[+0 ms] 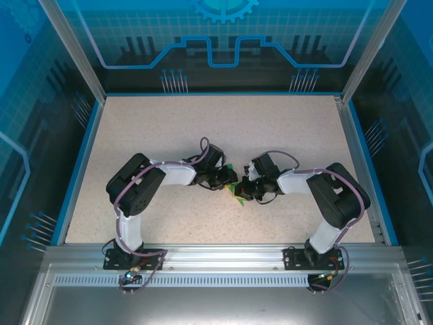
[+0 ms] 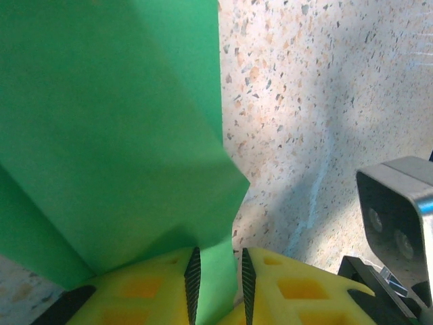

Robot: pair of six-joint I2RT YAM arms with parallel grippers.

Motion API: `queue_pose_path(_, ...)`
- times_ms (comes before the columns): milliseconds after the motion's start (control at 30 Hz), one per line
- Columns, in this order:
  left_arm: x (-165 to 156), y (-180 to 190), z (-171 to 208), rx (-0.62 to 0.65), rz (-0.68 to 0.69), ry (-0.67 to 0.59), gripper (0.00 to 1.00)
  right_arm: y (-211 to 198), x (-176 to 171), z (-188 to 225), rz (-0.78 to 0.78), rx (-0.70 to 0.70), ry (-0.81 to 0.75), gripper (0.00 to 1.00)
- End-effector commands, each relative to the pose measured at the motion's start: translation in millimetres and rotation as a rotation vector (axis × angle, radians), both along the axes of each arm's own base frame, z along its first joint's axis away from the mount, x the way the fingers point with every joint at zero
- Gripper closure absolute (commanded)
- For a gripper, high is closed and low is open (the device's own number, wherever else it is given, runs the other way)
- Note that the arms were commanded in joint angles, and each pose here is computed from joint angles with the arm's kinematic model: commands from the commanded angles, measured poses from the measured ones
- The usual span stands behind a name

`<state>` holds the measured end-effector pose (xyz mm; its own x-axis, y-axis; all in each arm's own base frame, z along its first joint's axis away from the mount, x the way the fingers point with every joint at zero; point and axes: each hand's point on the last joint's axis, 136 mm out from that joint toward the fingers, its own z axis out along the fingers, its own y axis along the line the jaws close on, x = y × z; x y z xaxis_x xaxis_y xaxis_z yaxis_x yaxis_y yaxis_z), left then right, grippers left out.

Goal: Fold a paper plane with a square sheet of paper (pick it up from the middle)
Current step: Fold the wing for the fifth time at the center of the table.

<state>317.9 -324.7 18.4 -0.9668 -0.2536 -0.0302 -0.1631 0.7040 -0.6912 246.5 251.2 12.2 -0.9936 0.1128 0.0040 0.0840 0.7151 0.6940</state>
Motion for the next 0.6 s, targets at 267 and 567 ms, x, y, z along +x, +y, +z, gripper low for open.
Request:
queue_pose_path(267,-21,24,-40,0.138,0.009,0.107,0.72,-31,-53,-27,0.042,-0.076,0.135,0.99)
queue_pose_path(567,-22,26,-43,0.147,0.013,0.112,0.73,-48,-75,-37,0.006,-0.032,0.186,0.98)
